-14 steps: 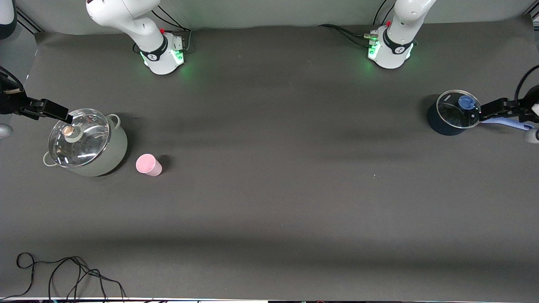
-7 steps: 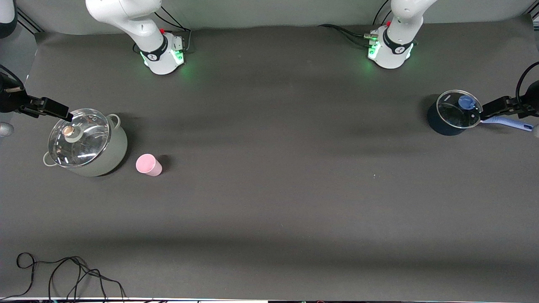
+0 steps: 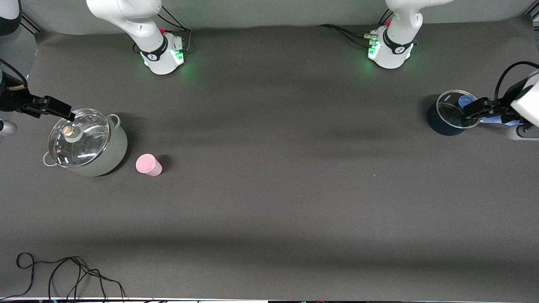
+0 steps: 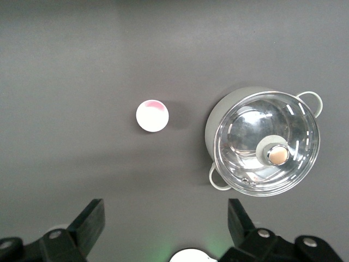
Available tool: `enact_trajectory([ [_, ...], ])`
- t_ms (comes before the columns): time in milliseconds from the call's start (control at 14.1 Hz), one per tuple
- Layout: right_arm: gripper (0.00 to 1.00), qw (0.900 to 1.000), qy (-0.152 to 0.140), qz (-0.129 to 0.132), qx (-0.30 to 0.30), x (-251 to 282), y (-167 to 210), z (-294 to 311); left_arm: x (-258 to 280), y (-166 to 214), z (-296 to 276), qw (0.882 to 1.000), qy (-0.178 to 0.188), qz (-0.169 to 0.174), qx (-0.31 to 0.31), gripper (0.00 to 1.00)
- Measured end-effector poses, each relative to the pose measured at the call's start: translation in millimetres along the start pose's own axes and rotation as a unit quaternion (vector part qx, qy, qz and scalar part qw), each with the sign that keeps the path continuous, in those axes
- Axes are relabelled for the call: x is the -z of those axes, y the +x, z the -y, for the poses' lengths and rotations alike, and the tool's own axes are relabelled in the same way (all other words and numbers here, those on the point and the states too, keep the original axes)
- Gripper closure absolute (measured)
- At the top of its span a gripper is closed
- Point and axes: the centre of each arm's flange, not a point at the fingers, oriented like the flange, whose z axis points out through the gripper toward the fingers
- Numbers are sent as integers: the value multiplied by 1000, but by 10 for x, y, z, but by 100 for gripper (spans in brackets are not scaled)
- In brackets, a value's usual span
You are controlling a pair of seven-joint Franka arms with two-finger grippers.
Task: Transfer pink cup from left to right arm
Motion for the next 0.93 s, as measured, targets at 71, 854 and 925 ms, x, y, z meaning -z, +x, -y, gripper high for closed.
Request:
enact_trajectory([
  [71, 0, 1000, 0, 1, 2, -11, 5, 21, -13, 11, -53, 1000, 1, 1, -4, 0],
  [854, 0, 999, 8, -51, 17, -44, 231, 156, -86, 123, -164, 1000, 2, 0, -13, 0],
  [925, 0, 999, 8, -51, 17, -44, 231, 156, -91, 137, -166, 1000, 1, -1, -13, 0],
])
